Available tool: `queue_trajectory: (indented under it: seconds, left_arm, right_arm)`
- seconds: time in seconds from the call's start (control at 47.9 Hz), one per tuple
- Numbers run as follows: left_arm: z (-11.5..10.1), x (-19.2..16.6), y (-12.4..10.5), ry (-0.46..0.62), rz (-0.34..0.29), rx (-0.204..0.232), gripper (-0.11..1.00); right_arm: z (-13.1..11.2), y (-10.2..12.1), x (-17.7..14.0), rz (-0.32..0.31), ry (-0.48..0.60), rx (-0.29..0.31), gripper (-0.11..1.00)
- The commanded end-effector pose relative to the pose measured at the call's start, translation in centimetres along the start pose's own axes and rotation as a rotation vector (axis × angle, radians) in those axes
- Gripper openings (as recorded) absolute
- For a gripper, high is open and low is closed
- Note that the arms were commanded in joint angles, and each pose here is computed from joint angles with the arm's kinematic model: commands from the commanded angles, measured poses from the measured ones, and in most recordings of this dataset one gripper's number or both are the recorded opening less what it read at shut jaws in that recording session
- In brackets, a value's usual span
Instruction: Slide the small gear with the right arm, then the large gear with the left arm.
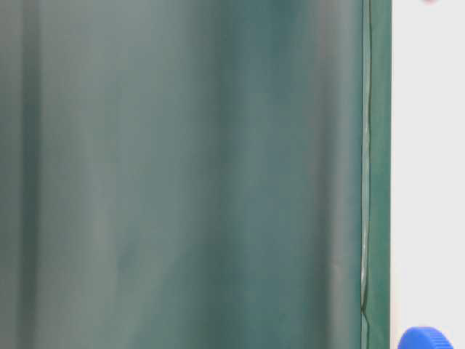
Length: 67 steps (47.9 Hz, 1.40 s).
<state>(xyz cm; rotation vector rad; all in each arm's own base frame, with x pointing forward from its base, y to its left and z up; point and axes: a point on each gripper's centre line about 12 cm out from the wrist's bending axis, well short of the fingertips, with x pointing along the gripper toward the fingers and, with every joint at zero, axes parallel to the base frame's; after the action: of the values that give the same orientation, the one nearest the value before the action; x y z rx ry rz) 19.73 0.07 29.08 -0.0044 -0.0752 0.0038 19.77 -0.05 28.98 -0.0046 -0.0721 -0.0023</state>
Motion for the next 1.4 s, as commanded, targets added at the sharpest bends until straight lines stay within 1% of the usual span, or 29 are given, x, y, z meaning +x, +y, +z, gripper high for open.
queue_trajectory:
  seconds: [0.0, 0.021, 0.042, 0.104, 0.167, 0.251, 0.313, 0.418, 0.439, 0.606, 0.731, 0.773, 0.856, 1.002, 1.128, 1.211, 1.378]
  left_arm:
    - [0.4, 0.2, 0.1, -0.015, 0.004, -0.018, 0.24]
    - [0.3, 0.2, 0.1, -0.012, 0.005, -0.019, 0.24]
    - [0.3, 0.2, 0.1, -0.011, 0.004, -0.018, 0.22]
    - [0.2, 0.2, 0.1, -0.008, 0.005, -0.019, 0.09]
    - [0.1, 0.3, 0.1, -0.005, 0.005, -0.019, 0.0]
    - [0.1, 0.3, 0.1, -0.003, 0.005, -0.019, 0.0]
    - [0.1, 0.3, 0.1, -0.003, 0.005, -0.019, 0.0]
    - [0.0, 0.2, 0.1, -0.005, 0.005, -0.019, 0.0]
    - [0.0, 0.2, 0.1, -0.005, 0.005, -0.019, 0.0]
    - [-0.3, 0.0, 0.1, 0.0, 0.005, -0.019, 0.0]
    - [-0.4, 0.0, 0.2, -0.002, 0.013, -0.02, 0.0]
    - [-0.4, 0.0, 0.3, -0.002, 0.018, -0.02, 0.0]
    - [-0.4, 0.0, 0.6, -0.002, 0.032, -0.02, 0.0]
    - [-0.6, -0.1, 0.9, 0.002, 0.046, -0.018, 0.0]
    - [-0.8, -0.1, 0.9, 0.004, 0.046, -0.019, 0.0]
    - [-0.8, -0.1, 0.9, 0.004, 0.046, -0.021, 0.0]
    - [-0.8, -0.1, 0.9, 0.005, 0.047, -0.028, 0.0]
  right_arm:
    - [0.0, 0.0, 0.1, 0.0, -0.006, 0.008, 0.51]
    - [-0.1, 0.0, 0.1, 0.0, -0.008, 0.006, 0.51]
    - [-0.2, 0.0, 0.0, 0.0, -0.008, 0.006, 0.51]
    - [-0.7, 0.0, -0.1, -0.002, -0.012, 0.006, 0.51]
    - [-1.1, -0.1, -0.4, -0.003, -0.028, 0.009, 0.51]
    - [-1.2, -0.2, -0.8, -0.01, -0.046, 0.019, 0.51]
    - [-1.4, -0.7, -1.1, -0.037, -0.048, 0.034, 0.51]
    - [-2.0, -2.2, -1.8, -0.121, -0.022, 0.054, 0.51]
    - [-2.2, -2.7, -2.0, -0.153, -0.008, 0.058, 0.51]
    - [-2.1, -5.6, -3.6, -0.334, 0.033, 0.068, 0.51]
    - [-1.9, -7.0, -4.7, -0.433, 0.046, 0.059, 0.51]
    - [-2.0, -7.2, -4.9, -0.451, 0.051, 0.059, 0.51]
    - [-2.3, -7.5, -4.9, -0.467, 0.076, 0.065, 0.51]
    - [-3.0, -7.7, -4.5, -0.469, 0.116, 0.076, 0.51]
    - [-3.5, -7.9, -4.1, -0.471, 0.159, 0.089, 0.51]
    - [-4.0, -8.1, -3.8, -0.474, 0.228, 0.121, 0.51]
    - [-4.4, -8.4, -3.1, -0.49, 0.37, 0.217, 0.51]
